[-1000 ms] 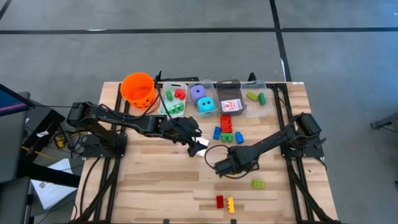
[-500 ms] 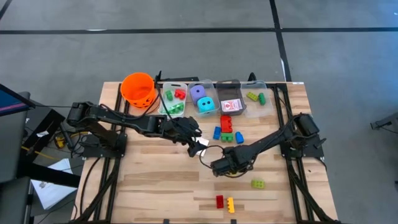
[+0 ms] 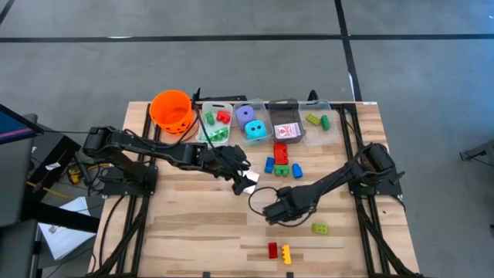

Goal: Pick & Place Toys
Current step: Put the 1 stud yellow game piece into the white bin

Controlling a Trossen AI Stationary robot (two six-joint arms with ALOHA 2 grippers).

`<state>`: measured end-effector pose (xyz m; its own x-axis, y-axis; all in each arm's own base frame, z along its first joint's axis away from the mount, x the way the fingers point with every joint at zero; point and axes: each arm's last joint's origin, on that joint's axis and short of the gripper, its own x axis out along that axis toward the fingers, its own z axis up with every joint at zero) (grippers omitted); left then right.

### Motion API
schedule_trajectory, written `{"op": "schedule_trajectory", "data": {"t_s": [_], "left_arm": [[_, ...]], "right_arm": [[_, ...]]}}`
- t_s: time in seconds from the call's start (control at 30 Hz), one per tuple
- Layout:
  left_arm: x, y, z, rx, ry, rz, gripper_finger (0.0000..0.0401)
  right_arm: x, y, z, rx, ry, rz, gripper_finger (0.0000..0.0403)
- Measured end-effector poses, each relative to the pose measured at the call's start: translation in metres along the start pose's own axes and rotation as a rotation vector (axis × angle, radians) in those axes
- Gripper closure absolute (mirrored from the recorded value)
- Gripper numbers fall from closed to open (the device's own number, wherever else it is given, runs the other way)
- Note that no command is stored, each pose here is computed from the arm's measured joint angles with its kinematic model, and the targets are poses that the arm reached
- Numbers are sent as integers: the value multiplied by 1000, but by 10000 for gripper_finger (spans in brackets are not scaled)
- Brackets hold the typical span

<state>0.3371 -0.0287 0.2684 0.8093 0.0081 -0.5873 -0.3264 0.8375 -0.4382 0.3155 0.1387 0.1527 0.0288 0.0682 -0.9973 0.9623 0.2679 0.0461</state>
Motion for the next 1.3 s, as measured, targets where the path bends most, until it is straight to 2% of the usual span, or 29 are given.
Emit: {"op": "schedule_trajectory", "data": {"t_s": [0.13, 0.33, 0.57, 0.67, 0.8, 1.0, 1.13, 1.3], "left_arm": [[0, 0, 0, 0, 1, 1, 41], [0, 0, 0, 0, -1, 0, 41], [0, 0, 0, 0, -5, 2, 41], [0, 0, 0, 0, -5, 2, 41], [0, 0, 0, -1, -7, 0, 41], [0, -1, 1, -2, -12, -4, 41], [0, -1, 2, -6, -17, -7, 41], [0, -1, 2, -6, -17, -13, 41]], "right_arm": [[-12, -3, -5, -52, -50, 39, 369], [-36, -10, -16, -245, -133, 105, 343], [-64, -30, -18, -419, -250, 67, 310], [-67, -35, -13, -419, -275, 20, 272], [-64, -35, -6, -397, -272, -16, 197], [-51, -28, 11, -270, -259, -45, 91], [-39, -23, 22, -228, -227, -81, 54], [-22, -18, 32, -201, -176, -127, 42]]}}
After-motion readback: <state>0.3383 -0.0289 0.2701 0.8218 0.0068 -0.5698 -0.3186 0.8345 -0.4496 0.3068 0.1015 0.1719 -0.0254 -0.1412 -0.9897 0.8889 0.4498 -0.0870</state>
